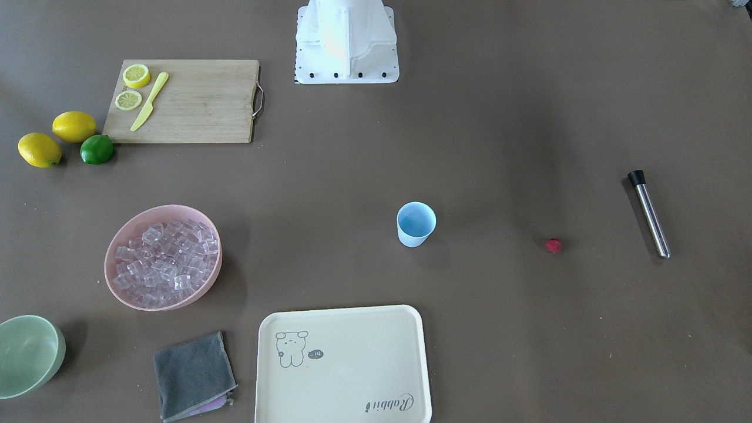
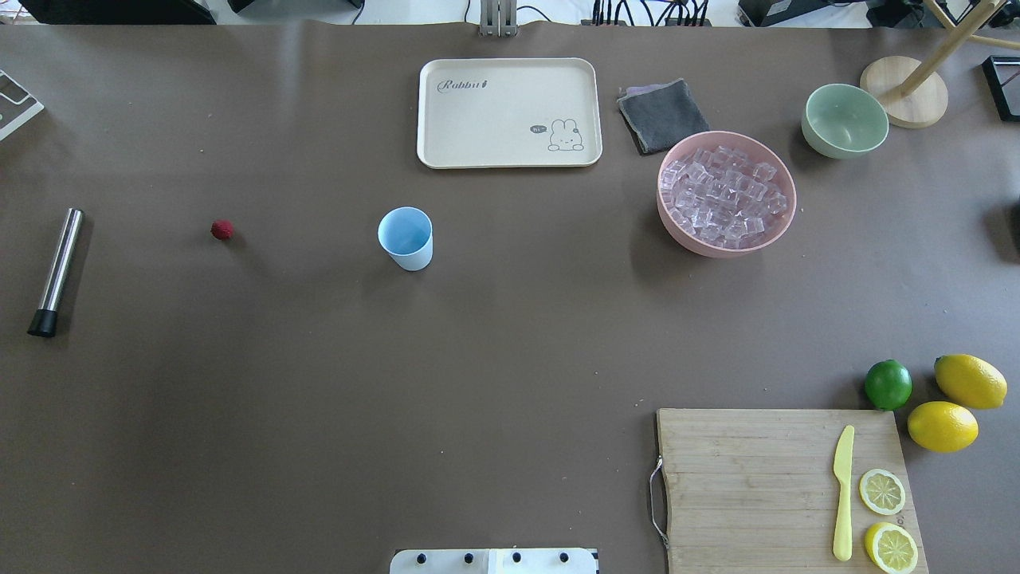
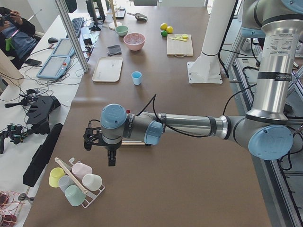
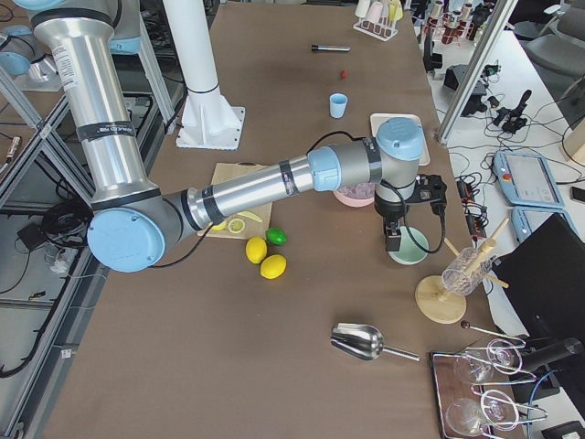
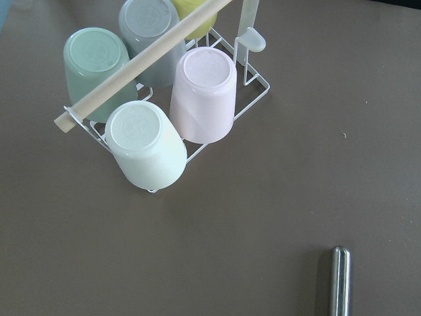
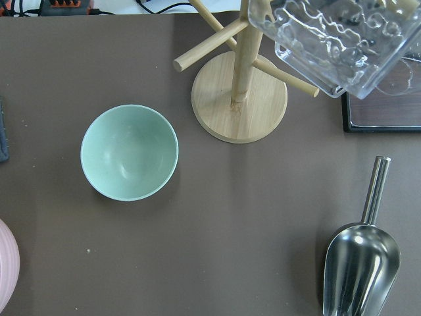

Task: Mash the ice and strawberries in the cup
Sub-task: 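Move the right gripper over the pink bowl of ice cubes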

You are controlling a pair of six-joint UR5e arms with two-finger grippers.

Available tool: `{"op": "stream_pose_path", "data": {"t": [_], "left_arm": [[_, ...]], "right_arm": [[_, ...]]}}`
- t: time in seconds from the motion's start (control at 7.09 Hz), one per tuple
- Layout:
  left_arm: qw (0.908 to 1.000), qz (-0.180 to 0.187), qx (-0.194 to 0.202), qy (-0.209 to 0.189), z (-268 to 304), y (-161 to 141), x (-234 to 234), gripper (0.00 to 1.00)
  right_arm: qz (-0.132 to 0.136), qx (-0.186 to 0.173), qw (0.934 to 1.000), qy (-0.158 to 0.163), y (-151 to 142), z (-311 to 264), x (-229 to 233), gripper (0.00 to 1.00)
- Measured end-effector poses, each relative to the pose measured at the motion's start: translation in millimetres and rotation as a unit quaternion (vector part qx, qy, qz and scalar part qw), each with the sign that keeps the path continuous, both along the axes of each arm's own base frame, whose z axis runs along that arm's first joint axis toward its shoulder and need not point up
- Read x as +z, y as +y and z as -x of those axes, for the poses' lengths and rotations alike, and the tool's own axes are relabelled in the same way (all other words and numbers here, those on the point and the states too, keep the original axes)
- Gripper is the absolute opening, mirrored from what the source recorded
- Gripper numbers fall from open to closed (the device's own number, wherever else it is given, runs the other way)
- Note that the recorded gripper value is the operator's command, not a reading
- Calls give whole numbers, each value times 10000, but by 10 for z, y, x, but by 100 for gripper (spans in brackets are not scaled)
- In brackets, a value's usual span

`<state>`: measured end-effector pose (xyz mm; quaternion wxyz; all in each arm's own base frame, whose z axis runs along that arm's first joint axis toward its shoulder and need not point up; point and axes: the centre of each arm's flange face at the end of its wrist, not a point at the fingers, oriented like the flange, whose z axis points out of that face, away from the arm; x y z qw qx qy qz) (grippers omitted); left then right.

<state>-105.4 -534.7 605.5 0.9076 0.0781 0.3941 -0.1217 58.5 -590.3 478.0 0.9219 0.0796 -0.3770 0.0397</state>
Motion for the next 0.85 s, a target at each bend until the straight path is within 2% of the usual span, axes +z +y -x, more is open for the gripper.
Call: {"op": "stream_pose_path", "data": {"t": [0.56,0.85], "left_arm": [[9996,-281,51,-56,0,140,-128,98],[9996,-258,80,-62,-12,229,-56,98]], "right_arm": [[15,-58,10000,42,-11,125,-74,100],[119,-156,9997,112,-6,924,-558,100]]}}
